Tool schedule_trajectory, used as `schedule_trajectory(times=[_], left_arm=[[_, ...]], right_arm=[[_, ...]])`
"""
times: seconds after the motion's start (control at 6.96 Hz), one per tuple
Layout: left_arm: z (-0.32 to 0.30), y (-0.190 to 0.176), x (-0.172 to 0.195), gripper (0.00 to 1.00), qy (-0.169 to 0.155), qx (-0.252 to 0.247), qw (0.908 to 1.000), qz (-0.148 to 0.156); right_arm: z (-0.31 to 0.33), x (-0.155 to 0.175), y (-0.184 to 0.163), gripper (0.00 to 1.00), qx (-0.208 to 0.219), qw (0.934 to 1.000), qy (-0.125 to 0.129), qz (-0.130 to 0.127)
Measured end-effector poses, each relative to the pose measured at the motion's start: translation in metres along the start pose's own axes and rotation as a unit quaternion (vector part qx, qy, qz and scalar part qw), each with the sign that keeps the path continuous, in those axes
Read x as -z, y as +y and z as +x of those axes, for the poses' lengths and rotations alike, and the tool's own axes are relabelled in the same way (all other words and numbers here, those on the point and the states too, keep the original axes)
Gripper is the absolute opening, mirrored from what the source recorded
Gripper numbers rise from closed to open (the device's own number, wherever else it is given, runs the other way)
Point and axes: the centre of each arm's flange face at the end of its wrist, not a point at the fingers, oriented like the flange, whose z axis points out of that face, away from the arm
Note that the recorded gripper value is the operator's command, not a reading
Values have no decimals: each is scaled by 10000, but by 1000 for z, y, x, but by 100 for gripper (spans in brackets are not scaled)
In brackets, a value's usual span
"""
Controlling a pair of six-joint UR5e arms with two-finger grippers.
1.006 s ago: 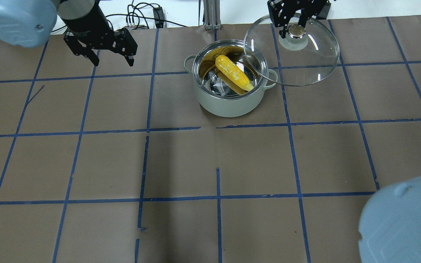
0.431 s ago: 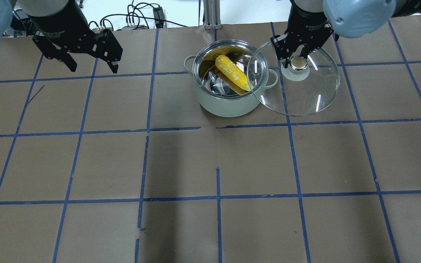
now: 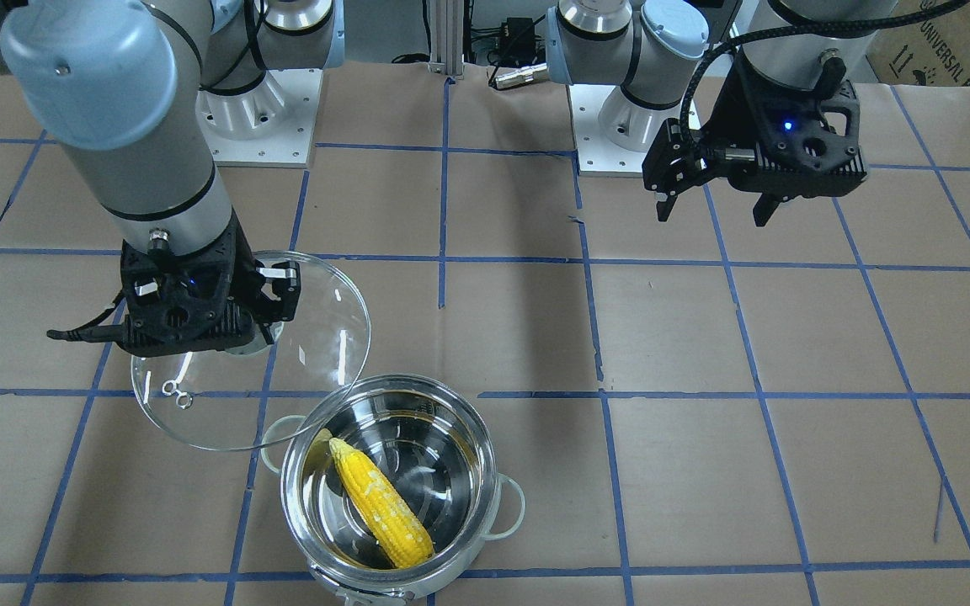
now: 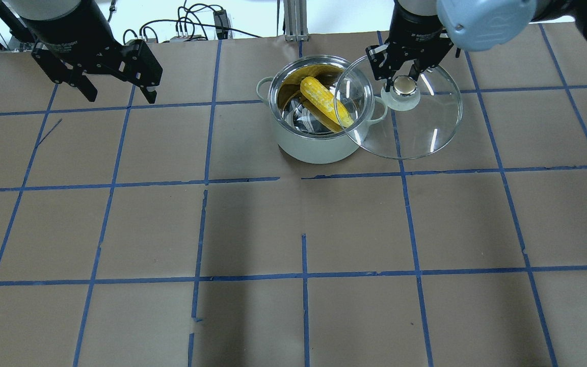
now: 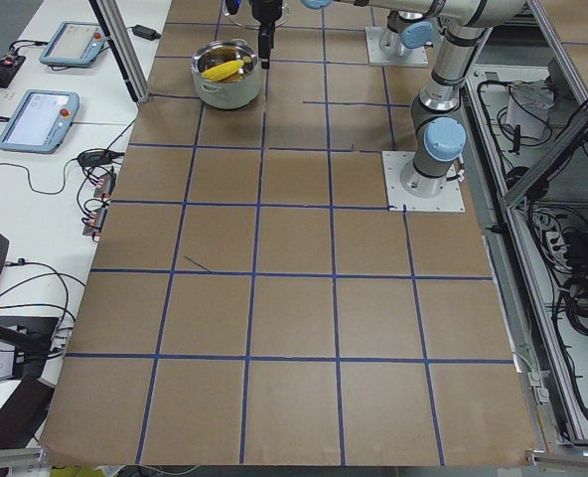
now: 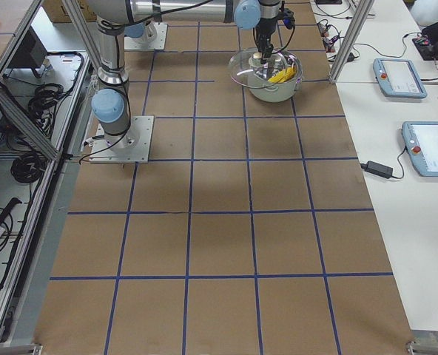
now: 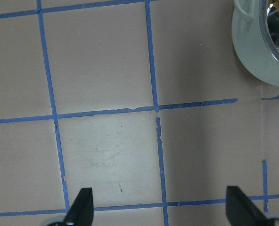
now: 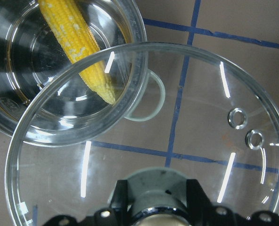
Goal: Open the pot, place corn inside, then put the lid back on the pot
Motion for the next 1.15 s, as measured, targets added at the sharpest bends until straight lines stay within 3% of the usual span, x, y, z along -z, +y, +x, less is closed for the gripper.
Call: schedule_trajectory(times=[0.43,1.15], left_arm=[[-2,1,-5,100,-12,65,10000,-46],[-1,-5,-14,100,-67,146,9998,-102]], right_arm=[[-54,-31,-49,8,-279,9996,5,-24],[-73,-59,-106,8,-322,9995,-31,35]])
